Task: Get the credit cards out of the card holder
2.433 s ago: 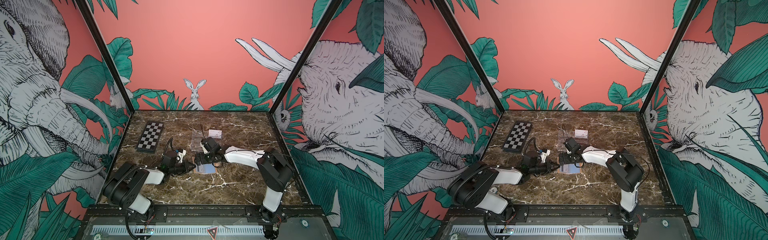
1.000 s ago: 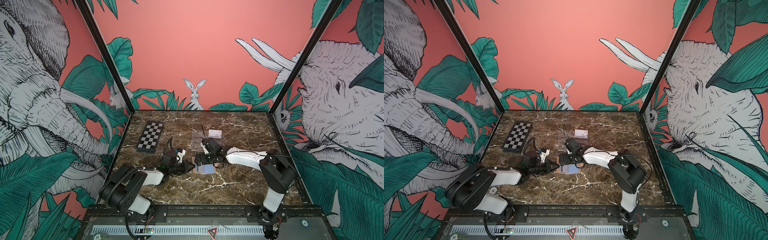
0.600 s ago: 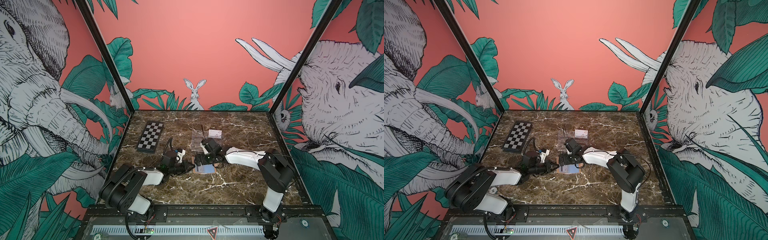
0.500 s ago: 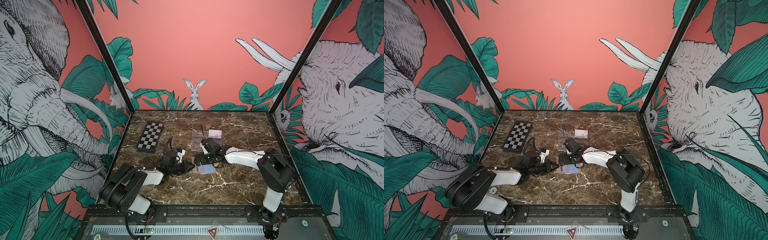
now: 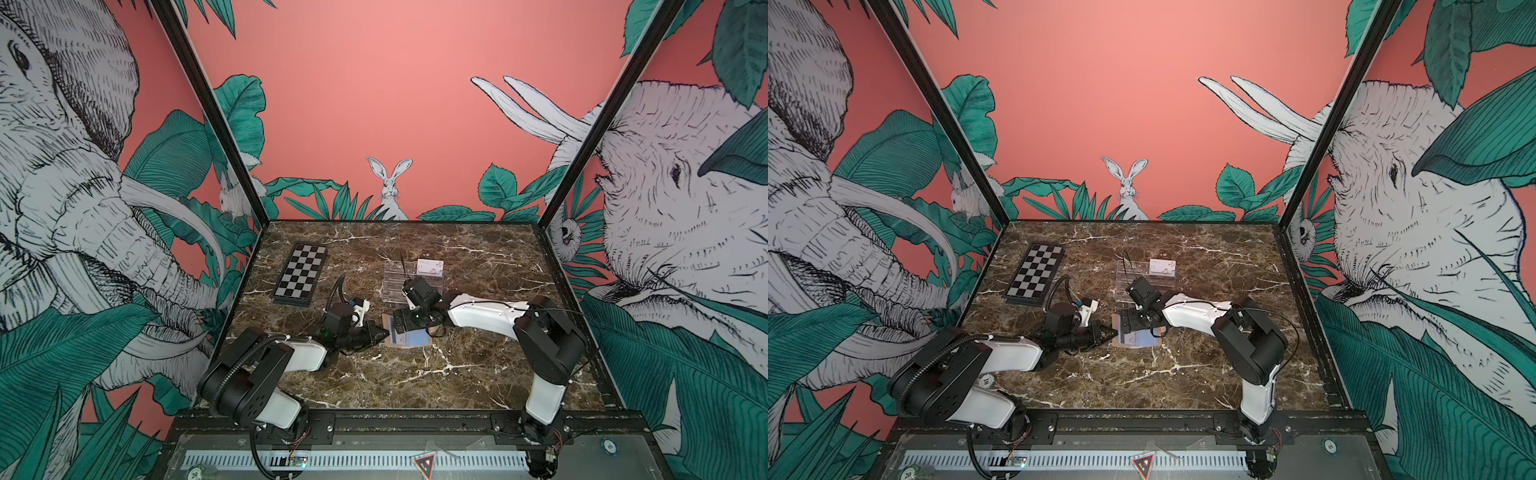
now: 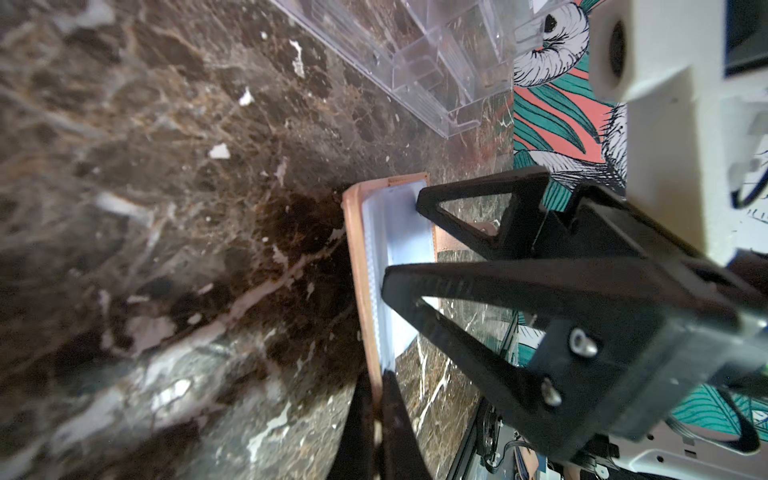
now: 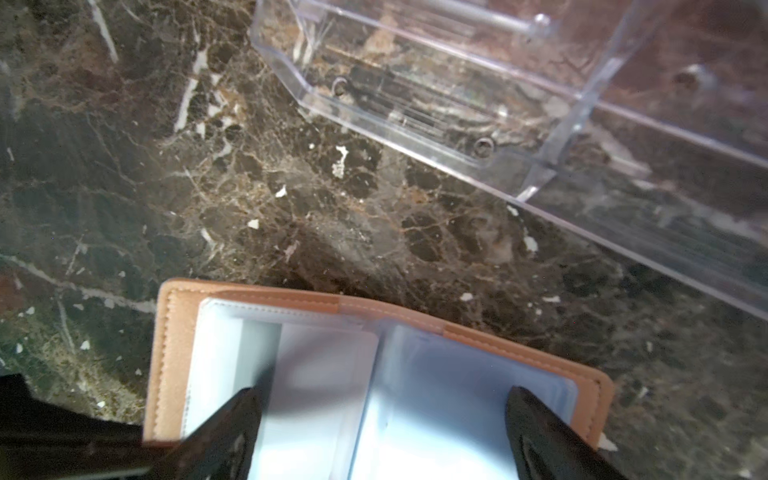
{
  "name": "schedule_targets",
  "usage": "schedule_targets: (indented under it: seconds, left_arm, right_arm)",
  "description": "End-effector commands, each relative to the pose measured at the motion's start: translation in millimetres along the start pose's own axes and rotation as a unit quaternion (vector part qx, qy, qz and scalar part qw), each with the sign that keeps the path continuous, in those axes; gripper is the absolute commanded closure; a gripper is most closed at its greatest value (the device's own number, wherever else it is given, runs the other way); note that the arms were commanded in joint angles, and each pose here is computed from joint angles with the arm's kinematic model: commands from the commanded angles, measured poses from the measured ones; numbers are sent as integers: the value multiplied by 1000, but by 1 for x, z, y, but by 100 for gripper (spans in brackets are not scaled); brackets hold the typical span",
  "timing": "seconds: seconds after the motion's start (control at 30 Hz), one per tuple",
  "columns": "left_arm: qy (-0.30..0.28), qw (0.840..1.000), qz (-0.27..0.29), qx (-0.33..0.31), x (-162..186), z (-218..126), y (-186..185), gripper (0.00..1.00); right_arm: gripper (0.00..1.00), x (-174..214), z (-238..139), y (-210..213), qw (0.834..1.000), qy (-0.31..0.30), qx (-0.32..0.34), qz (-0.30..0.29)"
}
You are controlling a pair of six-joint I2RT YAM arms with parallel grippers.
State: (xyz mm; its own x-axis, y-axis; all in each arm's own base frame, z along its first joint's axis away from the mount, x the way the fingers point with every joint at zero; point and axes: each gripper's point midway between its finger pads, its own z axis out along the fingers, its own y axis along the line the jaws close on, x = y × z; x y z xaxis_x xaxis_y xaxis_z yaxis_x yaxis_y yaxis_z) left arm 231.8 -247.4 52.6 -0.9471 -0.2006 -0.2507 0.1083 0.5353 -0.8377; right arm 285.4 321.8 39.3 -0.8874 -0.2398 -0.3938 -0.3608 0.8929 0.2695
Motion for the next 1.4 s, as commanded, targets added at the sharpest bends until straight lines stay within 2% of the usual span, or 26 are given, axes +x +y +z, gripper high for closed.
schedule_targets:
  seconds: [0.0, 0.27, 0.47, 0.57, 0.97, 1.37]
  left_arm:
    - [-13, 1000, 12, 6, -4, -4, -5, 100]
    - [-10, 999, 21, 38, -5, -3, -18, 100]
    - [-19, 997, 32, 72, -8, -5, -30, 100]
    - [-16, 997, 30, 69, -7, -4, -28, 100]
    - [-21, 996, 36, 77, -7, -5, -31, 100]
    - [-27, 996, 42, 71, -8, -9, -32, 100]
  right_arm:
    - [11, 3, -3, -7, 1000, 4, 24, -10]
    - [9, -9, -19, 22, 998, -34, -59, -2]
    - [8, -10, -10, 29, 997, -23, -74, 1]
    - [8, -12, -8, 32, 996, -25, -82, 6]
    - [8, -8, -9, 33, 996, -16, -87, 3]
    - [13, 4, -1, 8, 1000, 9, -18, -2]
